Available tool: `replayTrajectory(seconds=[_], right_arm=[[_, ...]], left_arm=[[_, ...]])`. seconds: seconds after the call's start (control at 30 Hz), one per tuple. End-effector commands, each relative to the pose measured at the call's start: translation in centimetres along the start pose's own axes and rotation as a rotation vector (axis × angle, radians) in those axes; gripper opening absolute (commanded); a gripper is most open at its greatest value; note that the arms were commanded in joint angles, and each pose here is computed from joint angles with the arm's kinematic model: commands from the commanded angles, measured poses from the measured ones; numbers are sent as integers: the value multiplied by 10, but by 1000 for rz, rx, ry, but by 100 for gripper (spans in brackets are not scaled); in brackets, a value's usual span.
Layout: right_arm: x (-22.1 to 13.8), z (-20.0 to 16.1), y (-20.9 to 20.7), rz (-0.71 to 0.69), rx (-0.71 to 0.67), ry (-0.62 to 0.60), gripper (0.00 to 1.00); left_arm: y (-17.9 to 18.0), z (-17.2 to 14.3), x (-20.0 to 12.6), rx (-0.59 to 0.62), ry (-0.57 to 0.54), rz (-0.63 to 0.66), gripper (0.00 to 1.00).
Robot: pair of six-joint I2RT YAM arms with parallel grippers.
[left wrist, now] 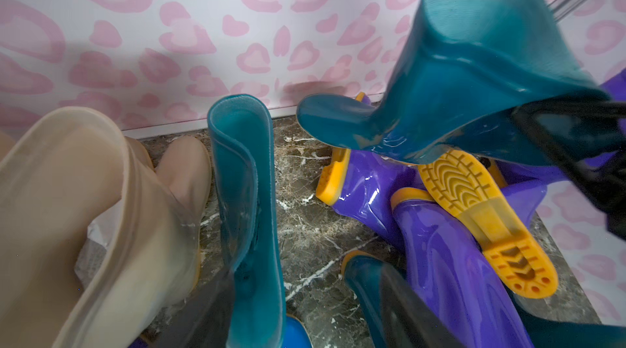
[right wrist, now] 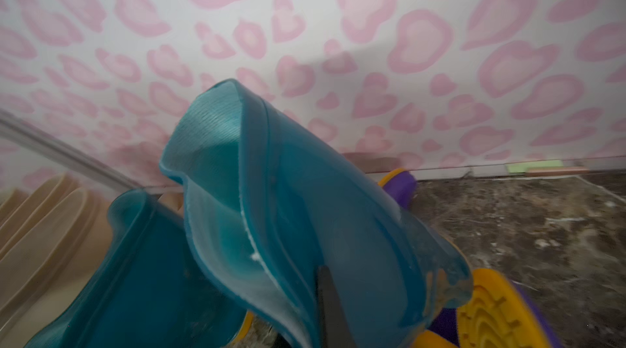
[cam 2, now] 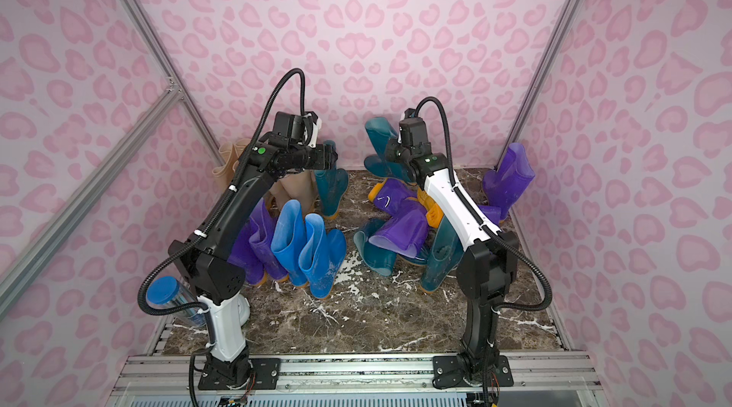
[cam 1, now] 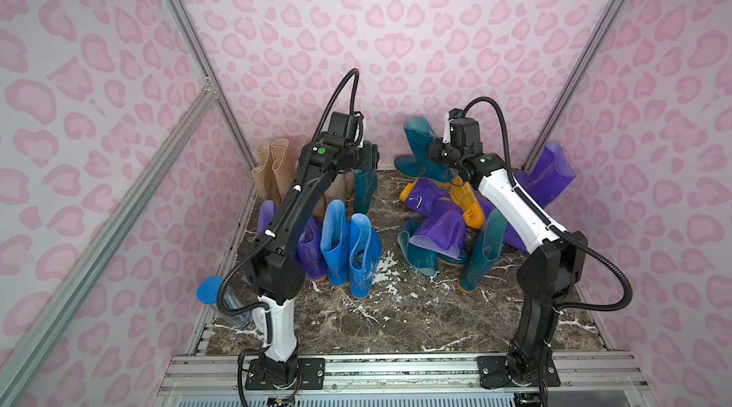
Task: Match and arrange rain boots in pairs
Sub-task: Pair a pair of rain boots at the center of the board.
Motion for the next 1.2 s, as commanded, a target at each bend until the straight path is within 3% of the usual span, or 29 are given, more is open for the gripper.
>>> replayTrajectory(seconds=[0.0, 0.17, 0.4, 0.53, 0.87, 1.17], right_arm=[[8, 8, 25, 246, -61, -57, 0], [27, 14, 23, 262, -80, -44, 0], [28, 49, 52, 422, 42, -123, 0], [37, 42, 84, 487, 9, -113, 0], [65, -2, 101, 506, 12, 17, 0], [71, 19, 71, 481, 21, -34, 0]], left_arm=[[-4, 4, -5, -1, -36, -41, 69], [-1, -2, -5, 12, -20, -29, 69], [8, -7, -7, 6, -10, -14, 69], [16, -7, -8, -9, -17, -13, 69], [31, -13, -8, -38, -13, -18, 69], [31, -10, -11, -38, -21, -32, 69]])
Point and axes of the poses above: each gripper's point midway between its finger pads, its own x axis out along the fingers, its own y axis along the line the jaws close on, z = x × y, the point moved 8 cm from there along -x, back along the fingers, and after that the axes turned 13 degrees about -x, right-handed, at the moved point
